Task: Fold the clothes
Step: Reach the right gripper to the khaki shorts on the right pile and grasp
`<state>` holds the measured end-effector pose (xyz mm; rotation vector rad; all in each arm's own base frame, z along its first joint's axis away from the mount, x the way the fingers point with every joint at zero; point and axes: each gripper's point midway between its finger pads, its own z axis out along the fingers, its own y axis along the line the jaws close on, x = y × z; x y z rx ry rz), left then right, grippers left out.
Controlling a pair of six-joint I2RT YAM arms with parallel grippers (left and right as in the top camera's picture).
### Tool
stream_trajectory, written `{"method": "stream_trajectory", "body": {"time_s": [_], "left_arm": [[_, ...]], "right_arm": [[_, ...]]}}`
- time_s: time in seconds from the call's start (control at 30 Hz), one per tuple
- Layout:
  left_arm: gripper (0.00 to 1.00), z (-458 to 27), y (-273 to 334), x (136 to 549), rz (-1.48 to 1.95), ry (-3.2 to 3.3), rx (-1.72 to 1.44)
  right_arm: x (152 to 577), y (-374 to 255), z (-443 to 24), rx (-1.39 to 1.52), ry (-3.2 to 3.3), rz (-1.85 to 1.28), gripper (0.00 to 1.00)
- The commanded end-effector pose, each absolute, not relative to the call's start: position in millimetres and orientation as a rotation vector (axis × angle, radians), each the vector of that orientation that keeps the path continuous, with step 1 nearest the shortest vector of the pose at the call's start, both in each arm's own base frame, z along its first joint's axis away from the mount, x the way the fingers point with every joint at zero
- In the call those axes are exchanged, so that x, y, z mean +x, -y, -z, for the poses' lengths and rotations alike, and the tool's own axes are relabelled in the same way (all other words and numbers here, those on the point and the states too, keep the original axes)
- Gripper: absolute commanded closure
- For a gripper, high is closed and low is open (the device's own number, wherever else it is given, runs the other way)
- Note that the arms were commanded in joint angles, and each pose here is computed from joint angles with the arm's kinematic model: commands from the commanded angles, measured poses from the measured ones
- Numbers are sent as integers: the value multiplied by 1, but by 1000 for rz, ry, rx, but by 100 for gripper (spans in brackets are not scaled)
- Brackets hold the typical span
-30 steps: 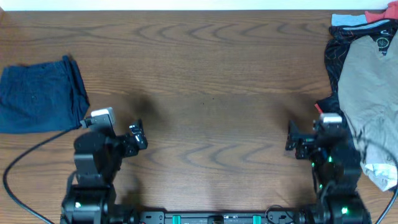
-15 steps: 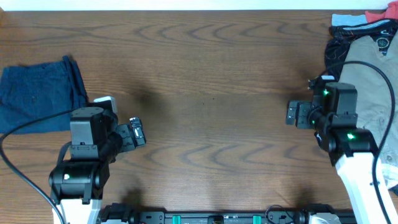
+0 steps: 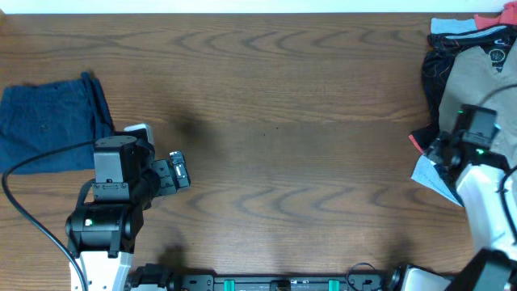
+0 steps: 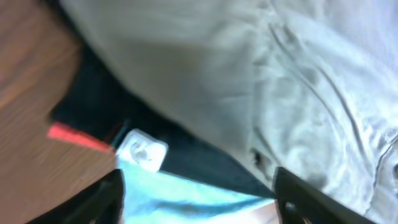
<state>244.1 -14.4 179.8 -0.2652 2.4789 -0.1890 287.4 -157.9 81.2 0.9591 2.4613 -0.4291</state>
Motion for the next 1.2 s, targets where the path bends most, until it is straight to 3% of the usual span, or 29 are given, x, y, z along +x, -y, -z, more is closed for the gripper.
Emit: {"method": "stream_trajectory", "body": {"time_s": [0.0, 0.2, 0.37, 0.57, 0.73, 0.93, 1.17], "left_arm": [[2, -188, 14, 247, 187, -2459, -246], [2, -188, 14, 247, 188, -2459, -246], [2, -188, 14, 247, 188, -2459, -246], [2, -188, 14, 247, 188, -2459, -246], [2, -188, 14, 247, 188, -2459, -246], [2, -188, 14, 247, 188, -2460, -246], [2, -188, 14, 247, 189, -2460, -246]], "right_arm": [[293, 166, -75, 1050, -2434, 346, 33], [294, 182, -66, 1102, -2411, 359, 43], [299, 187, -59, 1110, -2401, 360, 58], [299, 187, -50, 1114, -2419, 361, 99], [318, 181, -70, 1054, -2375, 257, 99], [370, 133, -164, 571, -2285, -90, 99], [367, 66, -209, 291, -2277, -356, 99]]}}
